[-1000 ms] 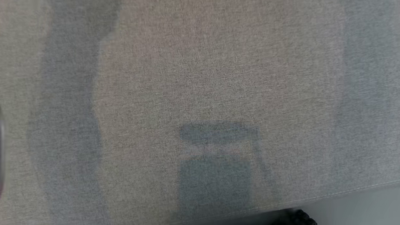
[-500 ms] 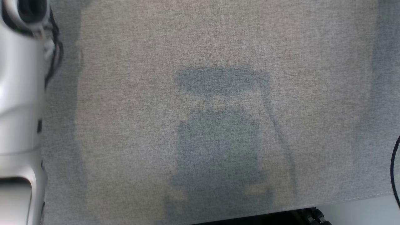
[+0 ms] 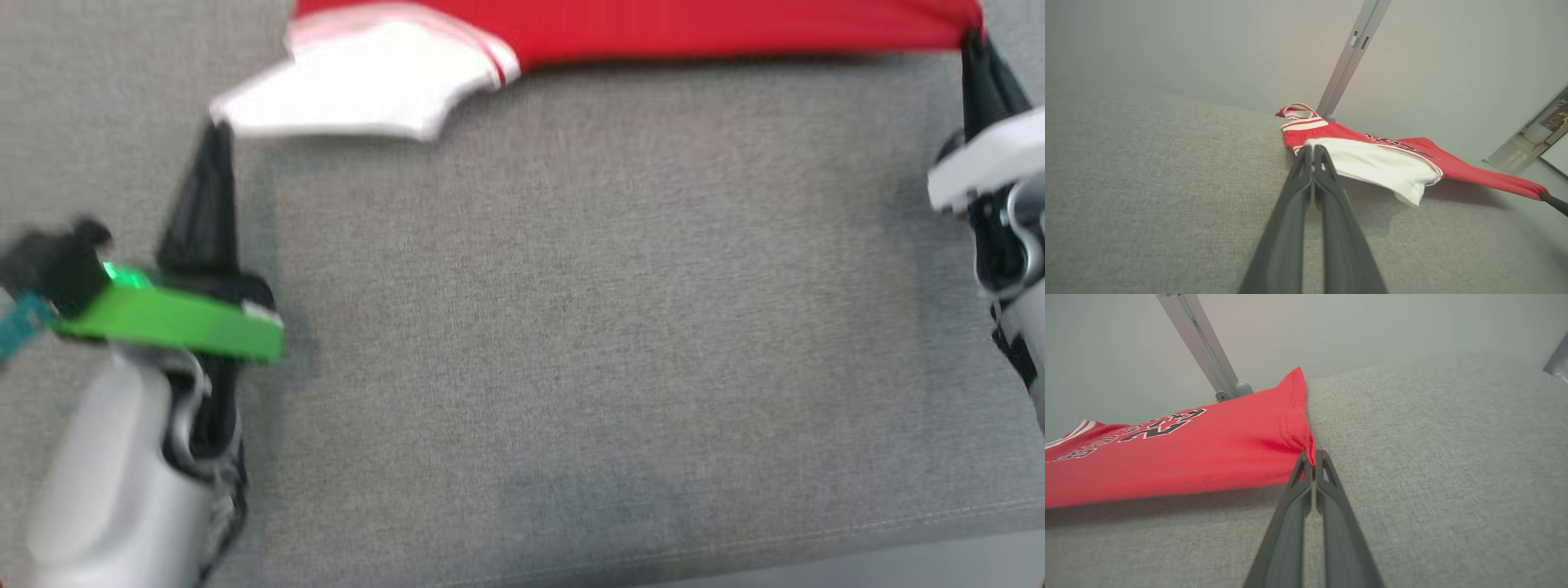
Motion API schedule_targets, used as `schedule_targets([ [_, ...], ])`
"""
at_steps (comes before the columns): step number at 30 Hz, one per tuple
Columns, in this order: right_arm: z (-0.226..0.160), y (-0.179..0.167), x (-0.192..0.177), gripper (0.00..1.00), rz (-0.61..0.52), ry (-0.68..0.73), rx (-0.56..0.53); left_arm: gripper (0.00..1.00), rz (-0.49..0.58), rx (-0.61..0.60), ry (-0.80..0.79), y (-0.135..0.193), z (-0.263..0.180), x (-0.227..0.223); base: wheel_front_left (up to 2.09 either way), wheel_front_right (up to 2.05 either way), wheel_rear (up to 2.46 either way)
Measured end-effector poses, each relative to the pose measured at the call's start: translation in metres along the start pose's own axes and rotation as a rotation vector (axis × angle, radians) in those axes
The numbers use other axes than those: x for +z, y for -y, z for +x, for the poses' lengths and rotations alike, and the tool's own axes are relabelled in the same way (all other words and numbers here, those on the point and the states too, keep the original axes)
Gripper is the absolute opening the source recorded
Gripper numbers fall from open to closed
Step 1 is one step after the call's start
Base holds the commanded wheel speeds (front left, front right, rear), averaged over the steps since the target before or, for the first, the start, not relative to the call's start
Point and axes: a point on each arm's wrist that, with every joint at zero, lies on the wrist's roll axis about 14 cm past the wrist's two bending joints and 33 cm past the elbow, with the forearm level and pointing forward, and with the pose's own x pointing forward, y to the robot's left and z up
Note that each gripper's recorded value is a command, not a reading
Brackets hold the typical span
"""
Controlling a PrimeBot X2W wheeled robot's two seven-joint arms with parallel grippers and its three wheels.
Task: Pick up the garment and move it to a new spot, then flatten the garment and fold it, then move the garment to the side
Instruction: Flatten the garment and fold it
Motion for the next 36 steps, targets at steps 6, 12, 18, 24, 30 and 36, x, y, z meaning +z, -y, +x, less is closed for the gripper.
schedule_targets([
  [6,-0.057,0.019,0.016,0.00,-0.007,0.013,-0.026,0.00,-0.072,0.054,-0.019,0.024,-0.069,-0.008,0.00,0.00,0.00],
  [12,-0.111,0.035,0.017,0.00,0.005,0.018,-0.048,0.00,-0.119,0.073,-0.005,0.049,-0.117,-0.005,0.00,0.00,0.00],
  [18,-0.153,0.049,0.015,0.00,0.018,0.030,-0.070,0.00,-0.134,0.072,0.011,0.070,-0.149,0.003,0.00,0.00,0.00],
  [24,-0.168,0.056,0.016,0.00,0.028,0.011,-0.091,0.00,-0.145,0.040,-0.002,0.089,-0.150,0.008,0.00,0.00,0.00],
  [30,-0.160,0.055,0.003,0.00,0.033,-0.082,-0.115,0.00,-0.094,-0.011,-0.051,0.102,-0.123,0.006,0.00,0.00,0.00],
  [36,-0.133,0.046,-0.003,0.00,0.034,-0.148,-0.119,0.00,-0.046,-0.030,-0.079,0.105,-0.090,0.001,0.00,0.00,0.00],
])
